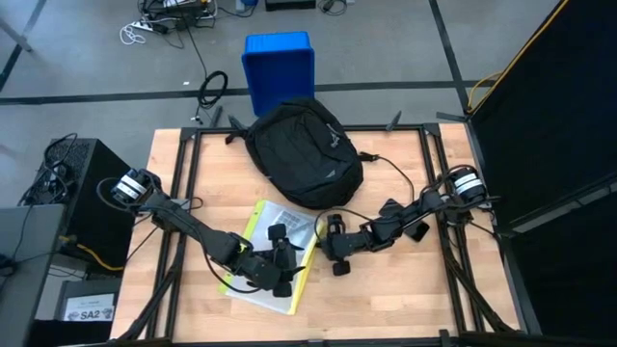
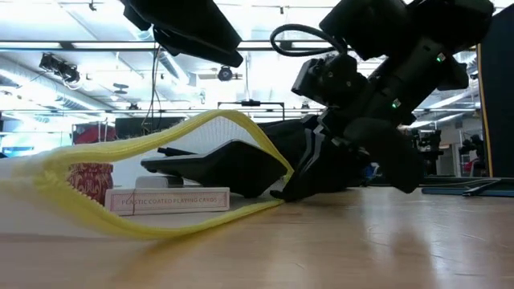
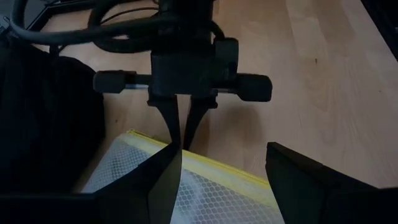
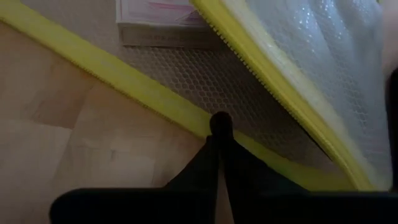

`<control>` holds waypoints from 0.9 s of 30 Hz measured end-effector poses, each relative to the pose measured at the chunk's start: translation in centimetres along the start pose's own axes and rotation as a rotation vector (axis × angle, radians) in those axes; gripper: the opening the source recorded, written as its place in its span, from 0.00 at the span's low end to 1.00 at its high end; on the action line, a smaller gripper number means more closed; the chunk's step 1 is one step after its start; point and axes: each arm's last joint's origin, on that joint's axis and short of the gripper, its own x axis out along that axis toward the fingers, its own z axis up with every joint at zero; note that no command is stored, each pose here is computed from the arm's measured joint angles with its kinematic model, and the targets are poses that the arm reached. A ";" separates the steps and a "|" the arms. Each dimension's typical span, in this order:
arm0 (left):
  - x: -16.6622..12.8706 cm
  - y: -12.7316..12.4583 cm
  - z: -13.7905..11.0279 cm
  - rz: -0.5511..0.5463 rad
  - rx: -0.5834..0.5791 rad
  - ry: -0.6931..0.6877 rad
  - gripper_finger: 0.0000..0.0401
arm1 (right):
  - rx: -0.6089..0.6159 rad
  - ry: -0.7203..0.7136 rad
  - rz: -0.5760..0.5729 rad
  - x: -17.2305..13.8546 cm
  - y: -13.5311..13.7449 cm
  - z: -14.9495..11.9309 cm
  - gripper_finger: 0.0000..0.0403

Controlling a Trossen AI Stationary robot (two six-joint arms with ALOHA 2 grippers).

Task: Unpack backpack
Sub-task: Close the yellow zip bag

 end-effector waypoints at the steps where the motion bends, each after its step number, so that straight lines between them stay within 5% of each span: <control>1: 0.0 0.0 0.0 0.000 0.001 0.001 0.50 | 0.009 -0.007 -0.003 -0.1 0.0 0.1 0.00; 11: 0.0 0.0 0.0 0.000 -0.002 -0.001 0.50 | 0.013 -0.026 0.036 -0.5 0.2 0.5 0.02; 18: 0.0 0.0 0.0 0.000 -0.003 0.000 0.50 | 0.017 0.017 0.016 -0.3 -0.5 0.1 0.16; 27: 0.0 0.0 0.0 0.000 -0.002 0.001 0.50 | 0.206 -0.015 -0.061 -0.9 -0.5 0.7 0.28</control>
